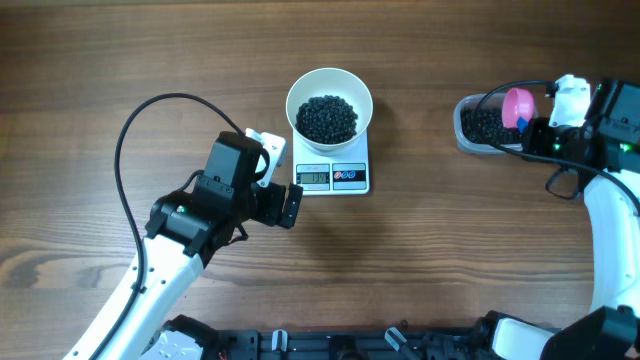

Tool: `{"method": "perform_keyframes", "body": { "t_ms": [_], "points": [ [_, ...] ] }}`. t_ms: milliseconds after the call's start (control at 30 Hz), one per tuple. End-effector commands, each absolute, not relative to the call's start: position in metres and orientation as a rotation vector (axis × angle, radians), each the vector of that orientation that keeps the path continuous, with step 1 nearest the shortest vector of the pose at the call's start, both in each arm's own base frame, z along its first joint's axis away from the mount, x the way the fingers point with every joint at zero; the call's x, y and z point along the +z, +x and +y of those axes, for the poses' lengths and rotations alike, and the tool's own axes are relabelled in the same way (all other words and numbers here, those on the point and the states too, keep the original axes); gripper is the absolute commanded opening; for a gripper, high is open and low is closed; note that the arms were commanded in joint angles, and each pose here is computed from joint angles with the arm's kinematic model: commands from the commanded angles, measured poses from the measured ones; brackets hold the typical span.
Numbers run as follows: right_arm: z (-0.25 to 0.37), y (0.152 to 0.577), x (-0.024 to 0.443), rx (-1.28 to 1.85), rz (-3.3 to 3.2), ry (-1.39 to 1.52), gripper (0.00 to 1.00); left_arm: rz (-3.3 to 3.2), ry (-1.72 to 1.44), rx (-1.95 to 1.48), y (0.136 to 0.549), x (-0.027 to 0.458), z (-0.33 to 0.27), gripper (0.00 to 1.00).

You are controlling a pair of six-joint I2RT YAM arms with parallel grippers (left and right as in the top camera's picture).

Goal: Scoop item into bowl and weigh 150g on scale
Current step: 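Dip the pink scoop into the black beans with the right gripper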

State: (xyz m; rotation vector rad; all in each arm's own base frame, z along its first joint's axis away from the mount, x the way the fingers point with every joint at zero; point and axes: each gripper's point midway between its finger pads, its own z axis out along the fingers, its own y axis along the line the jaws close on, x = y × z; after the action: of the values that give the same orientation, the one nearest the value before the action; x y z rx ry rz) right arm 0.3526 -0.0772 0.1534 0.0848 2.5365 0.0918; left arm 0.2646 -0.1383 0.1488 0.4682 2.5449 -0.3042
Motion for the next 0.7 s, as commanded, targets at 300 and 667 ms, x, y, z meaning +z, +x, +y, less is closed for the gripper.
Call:
{"method": "perform_keyframes", "body": {
  "t_ms": [300,667],
  "points": [
    [-0.086,0.354,0.112,0.03,2.66,-0.044,0.04,2.547,0.477,-0.29,0.265,0.146,-0.136,1.0],
    [-0.052,0.36,0.102,0.316,2.636,-0.092,0.04,2.547,0.477,-0.29,0.265,0.146,-0.136,1.0]
  ]
}}
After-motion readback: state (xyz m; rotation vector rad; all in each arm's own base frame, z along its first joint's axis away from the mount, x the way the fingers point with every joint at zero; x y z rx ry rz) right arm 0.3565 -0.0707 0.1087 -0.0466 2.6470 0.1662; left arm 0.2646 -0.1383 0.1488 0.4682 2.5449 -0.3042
